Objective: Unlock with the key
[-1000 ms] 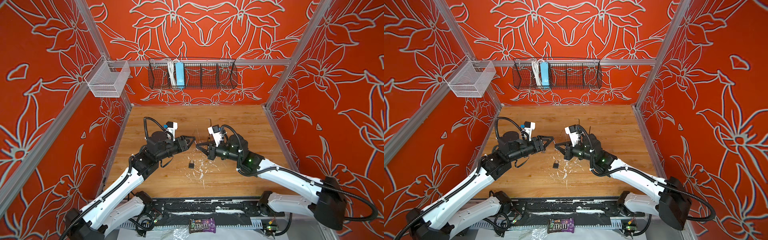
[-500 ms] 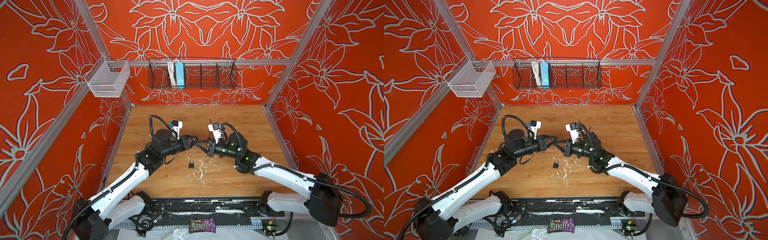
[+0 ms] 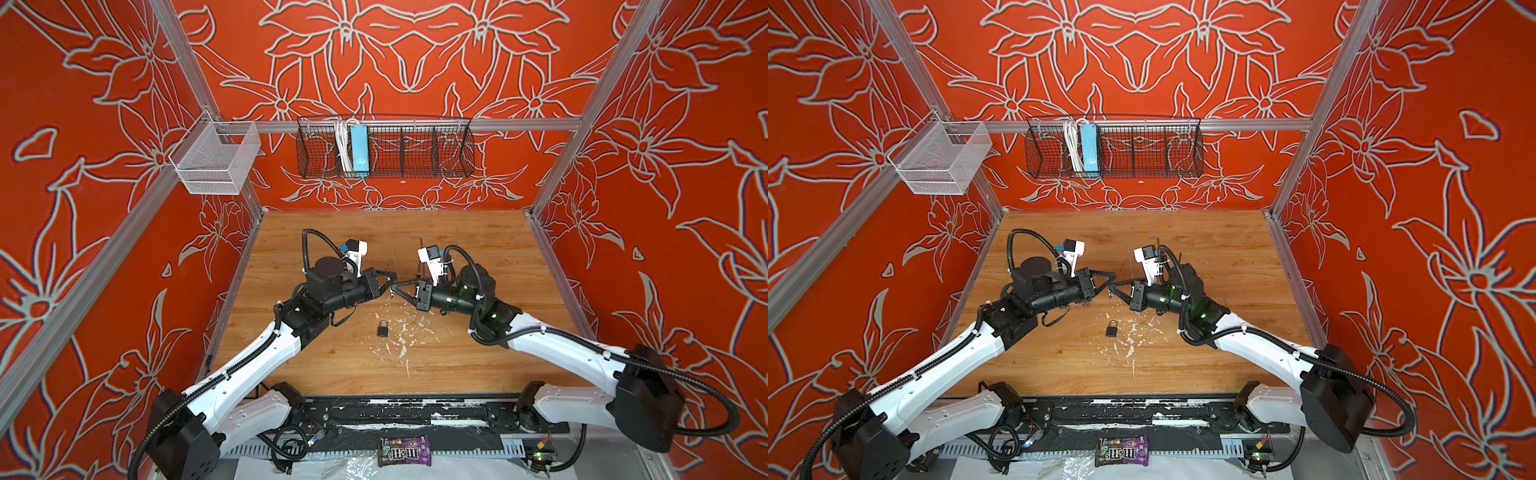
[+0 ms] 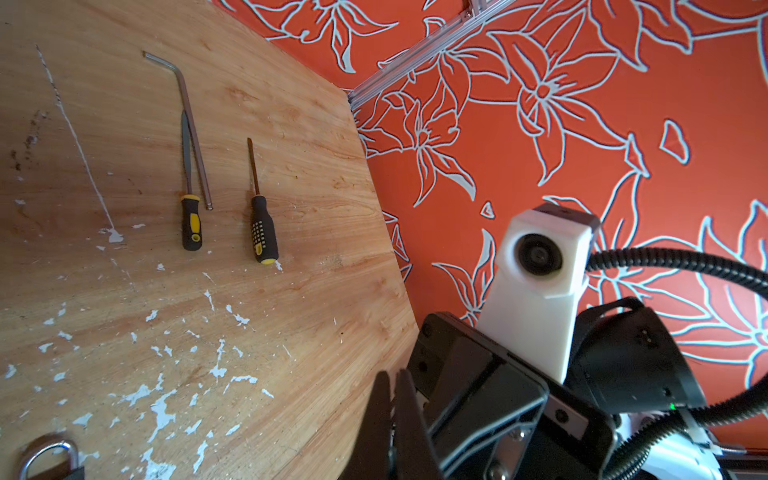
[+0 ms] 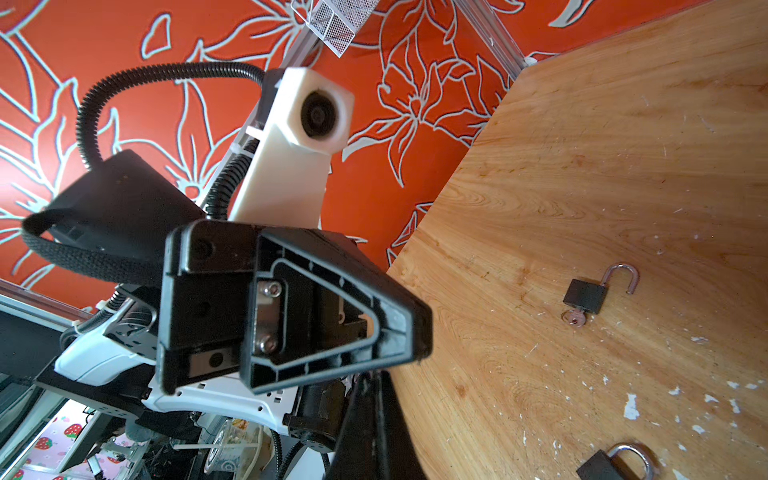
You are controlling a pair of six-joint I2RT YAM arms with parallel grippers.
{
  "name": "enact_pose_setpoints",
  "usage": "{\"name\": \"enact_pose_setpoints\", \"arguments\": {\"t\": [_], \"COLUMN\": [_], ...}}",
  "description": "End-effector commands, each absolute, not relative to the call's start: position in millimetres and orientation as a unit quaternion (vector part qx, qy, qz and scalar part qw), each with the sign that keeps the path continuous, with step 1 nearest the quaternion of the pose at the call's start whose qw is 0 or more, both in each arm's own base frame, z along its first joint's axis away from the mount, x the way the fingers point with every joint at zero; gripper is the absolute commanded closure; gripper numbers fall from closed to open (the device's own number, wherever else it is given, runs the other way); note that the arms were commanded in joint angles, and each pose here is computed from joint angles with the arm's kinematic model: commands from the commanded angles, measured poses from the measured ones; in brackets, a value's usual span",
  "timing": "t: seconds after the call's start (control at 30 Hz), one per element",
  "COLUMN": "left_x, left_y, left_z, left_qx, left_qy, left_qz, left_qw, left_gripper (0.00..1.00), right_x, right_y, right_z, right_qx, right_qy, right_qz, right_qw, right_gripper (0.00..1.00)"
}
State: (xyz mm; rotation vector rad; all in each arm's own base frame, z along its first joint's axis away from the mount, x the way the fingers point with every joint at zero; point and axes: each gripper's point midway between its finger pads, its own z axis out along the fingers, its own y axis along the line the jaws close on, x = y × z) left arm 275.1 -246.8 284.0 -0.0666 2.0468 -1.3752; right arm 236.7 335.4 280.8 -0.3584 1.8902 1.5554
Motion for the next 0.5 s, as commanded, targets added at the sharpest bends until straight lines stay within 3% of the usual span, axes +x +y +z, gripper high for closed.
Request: {"name": "enact_pose_setpoints", "arguments": {"t": [0.0,0.1,0.3,0.47], "left_x": [275.2,276.0,280.9,284.8], "left_y": [-248.4,-249.1,-244.3,-242.7], "left_z": [288.5,289.3,290.8,293.9], "left_qx": [-0.019,-0.017,-0.030,-0.042], "left_qy": [0.778,0.777,0.775,0.767], "left_qz": [-0.530,-0.530,-0.523,-0.526], "left_qw": [0.337,0.339,0.353,0.364], "left_gripper": [1.00,1.00,1.00,1.00], "right_x": [239.3,239.8,238.5,238.2], "right_y": [335.2,334.9,326.1,322.9], "right_z": [289.1,288.6,286.1,282.7], "right_qx": [-0.134,-0.138,-0.135,-0.120], "right_qy": [0.712,0.719,0.732,0.743], "right_qz": [0.605,0.598,0.582,0.581], "right_qw": [0.330,0.326,0.326,0.311], "right_gripper": [1.00,1.00,0.72,0.66]}}
